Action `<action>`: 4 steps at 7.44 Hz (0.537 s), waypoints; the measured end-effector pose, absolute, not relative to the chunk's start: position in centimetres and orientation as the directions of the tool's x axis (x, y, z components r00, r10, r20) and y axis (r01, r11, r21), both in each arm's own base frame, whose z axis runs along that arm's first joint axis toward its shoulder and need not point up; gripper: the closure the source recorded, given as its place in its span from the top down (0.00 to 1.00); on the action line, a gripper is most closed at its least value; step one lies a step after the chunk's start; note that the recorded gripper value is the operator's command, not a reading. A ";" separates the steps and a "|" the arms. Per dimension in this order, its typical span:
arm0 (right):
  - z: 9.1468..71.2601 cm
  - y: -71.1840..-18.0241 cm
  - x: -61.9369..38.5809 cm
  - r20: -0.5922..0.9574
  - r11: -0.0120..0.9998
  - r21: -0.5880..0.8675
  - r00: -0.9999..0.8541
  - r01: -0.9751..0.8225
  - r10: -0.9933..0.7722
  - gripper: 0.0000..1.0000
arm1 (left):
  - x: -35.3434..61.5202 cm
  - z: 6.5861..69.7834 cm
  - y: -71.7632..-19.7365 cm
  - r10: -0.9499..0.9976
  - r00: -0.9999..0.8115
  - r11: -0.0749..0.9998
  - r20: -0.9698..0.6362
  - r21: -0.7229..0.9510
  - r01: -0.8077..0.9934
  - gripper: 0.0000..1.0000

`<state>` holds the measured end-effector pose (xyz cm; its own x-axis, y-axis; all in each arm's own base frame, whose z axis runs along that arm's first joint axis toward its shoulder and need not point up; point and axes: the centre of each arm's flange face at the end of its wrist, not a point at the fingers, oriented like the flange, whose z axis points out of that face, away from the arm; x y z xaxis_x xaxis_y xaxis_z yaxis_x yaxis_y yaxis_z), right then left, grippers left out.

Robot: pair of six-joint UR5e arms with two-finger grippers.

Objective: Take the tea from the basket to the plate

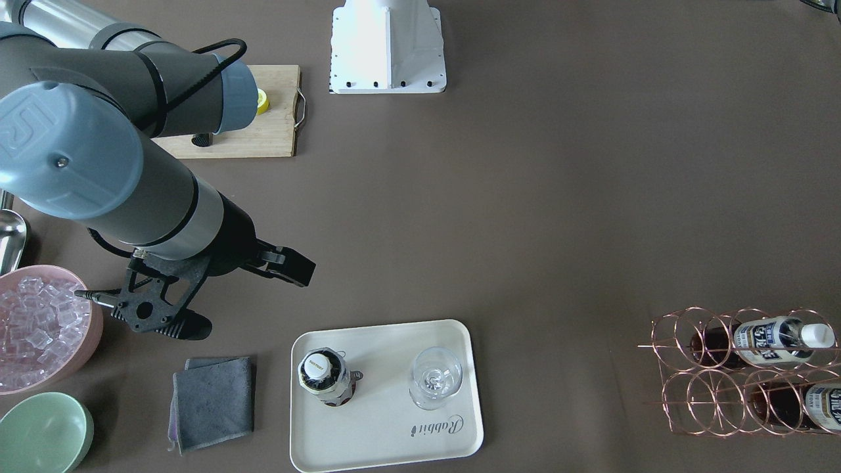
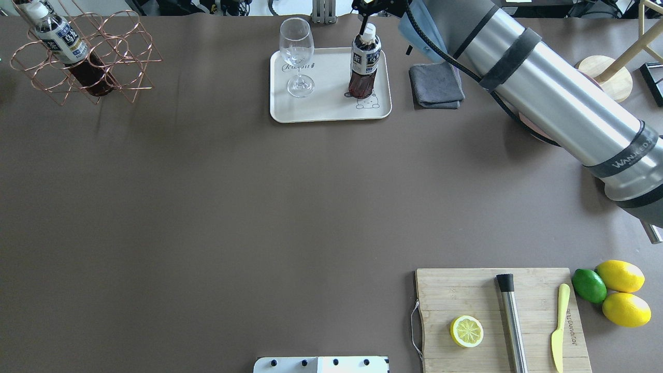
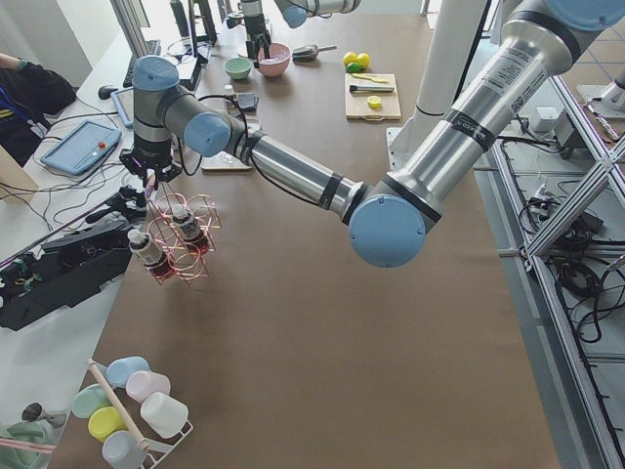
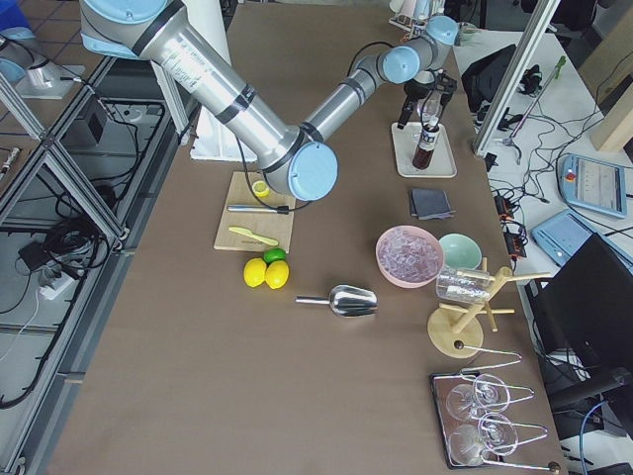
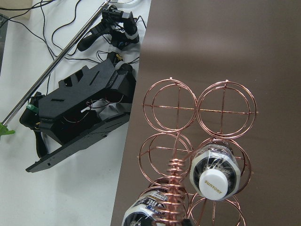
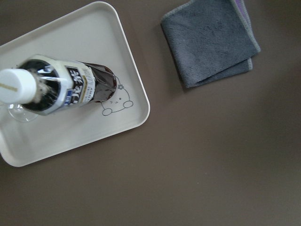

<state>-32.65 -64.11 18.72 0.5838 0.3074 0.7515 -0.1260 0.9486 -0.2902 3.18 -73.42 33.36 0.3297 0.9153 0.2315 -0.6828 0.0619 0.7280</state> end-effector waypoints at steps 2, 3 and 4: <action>25.8 -59.3 -30.3 0.733 0.971 -0.213 0.639 -0.109 0.233 1.00 | 3.5 34.2 -74.0 0.916 0.327 0.061 0.231 0.727 -0.683 0.00; 29.8 -56.9 -28.4 0.721 0.982 -0.170 0.670 -0.082 0.181 1.00 | 3.4 34.8 -74.2 0.917 0.328 0.063 0.229 0.727 -0.684 0.00; 33.9 -55.1 -25.8 0.706 0.990 -0.135 0.696 -0.046 0.129 1.00 | 3.5 35.1 -74.4 0.917 0.327 0.065 0.226 0.726 -0.684 0.00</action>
